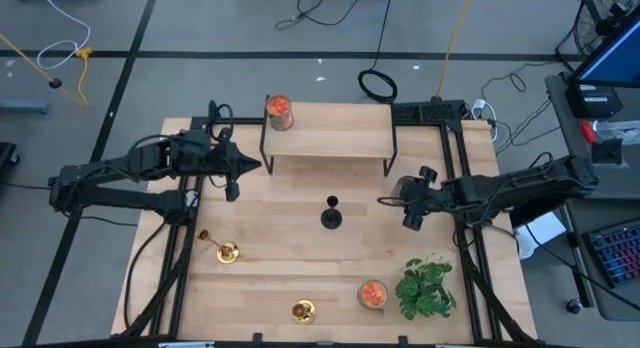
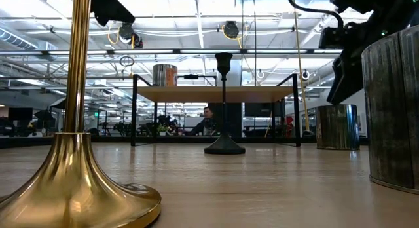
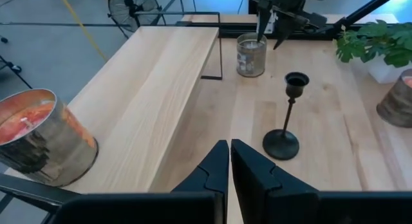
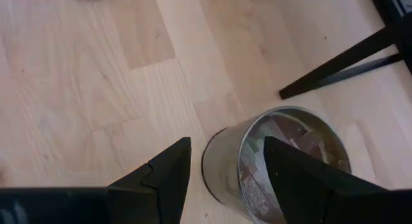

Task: Pick & Place candle stick holders
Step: Align the brown scented candle with the other scented candle

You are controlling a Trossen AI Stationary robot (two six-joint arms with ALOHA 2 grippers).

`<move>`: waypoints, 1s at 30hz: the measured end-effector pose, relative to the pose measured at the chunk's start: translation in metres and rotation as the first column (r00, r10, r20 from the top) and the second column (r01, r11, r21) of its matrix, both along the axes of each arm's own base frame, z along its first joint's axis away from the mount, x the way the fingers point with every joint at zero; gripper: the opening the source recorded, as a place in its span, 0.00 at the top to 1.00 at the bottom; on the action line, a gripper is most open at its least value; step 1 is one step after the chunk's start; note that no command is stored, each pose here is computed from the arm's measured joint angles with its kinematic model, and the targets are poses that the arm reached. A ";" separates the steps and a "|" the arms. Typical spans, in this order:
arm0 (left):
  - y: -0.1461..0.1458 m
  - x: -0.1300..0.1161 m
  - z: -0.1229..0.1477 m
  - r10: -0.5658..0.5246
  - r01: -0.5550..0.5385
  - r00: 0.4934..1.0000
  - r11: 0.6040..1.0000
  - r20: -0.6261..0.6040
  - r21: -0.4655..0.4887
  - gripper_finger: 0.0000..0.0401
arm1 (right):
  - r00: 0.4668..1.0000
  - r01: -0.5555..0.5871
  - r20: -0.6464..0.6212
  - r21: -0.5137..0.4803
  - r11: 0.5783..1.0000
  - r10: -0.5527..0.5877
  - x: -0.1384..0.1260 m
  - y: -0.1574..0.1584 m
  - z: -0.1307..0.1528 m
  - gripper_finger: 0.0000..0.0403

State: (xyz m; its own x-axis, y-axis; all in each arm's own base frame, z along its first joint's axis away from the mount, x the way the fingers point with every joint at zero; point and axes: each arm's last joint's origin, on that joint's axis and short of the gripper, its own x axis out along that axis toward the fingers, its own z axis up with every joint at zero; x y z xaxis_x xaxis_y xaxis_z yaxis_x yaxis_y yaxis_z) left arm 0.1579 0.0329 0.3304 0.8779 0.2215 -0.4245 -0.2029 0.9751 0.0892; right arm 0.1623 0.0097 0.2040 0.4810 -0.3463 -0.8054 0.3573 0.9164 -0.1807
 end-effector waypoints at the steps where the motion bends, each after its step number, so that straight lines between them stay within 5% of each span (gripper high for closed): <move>1: -0.001 0.000 0.000 -0.004 0.004 1.000 1.000 0.000 -0.001 0.94 | 1.000 0.001 -0.007 -0.001 1.000 -0.001 0.001 0.000 -0.001 0.54; 15: -0.006 0.001 0.000 -0.037 0.037 0.999 0.999 0.000 -0.002 0.94 | 0.991 0.082 -0.104 0.004 0.997 -0.081 0.003 -0.006 -0.013 0.65; 24: -0.006 0.001 0.000 -0.032 0.032 0.999 0.999 0.001 0.000 0.94 | 0.992 0.074 -0.099 0.005 0.997 -0.073 0.004 -0.006 -0.013 0.95; 30: -0.006 0.001 0.001 -0.027 0.027 1.000 1.000 0.009 -0.009 0.94 | 0.997 0.020 -0.070 0.039 0.999 -0.018 0.008 -0.004 -0.011 0.98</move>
State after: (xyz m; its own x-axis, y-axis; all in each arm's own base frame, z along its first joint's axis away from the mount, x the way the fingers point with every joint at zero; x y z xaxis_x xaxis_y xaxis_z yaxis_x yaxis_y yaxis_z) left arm 0.1587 0.0272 0.3310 0.8871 0.1939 -0.4189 -0.1773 0.9810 0.0786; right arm 0.1702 0.0055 0.1927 0.4166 -0.3224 -0.8500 0.3625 0.9164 -0.1699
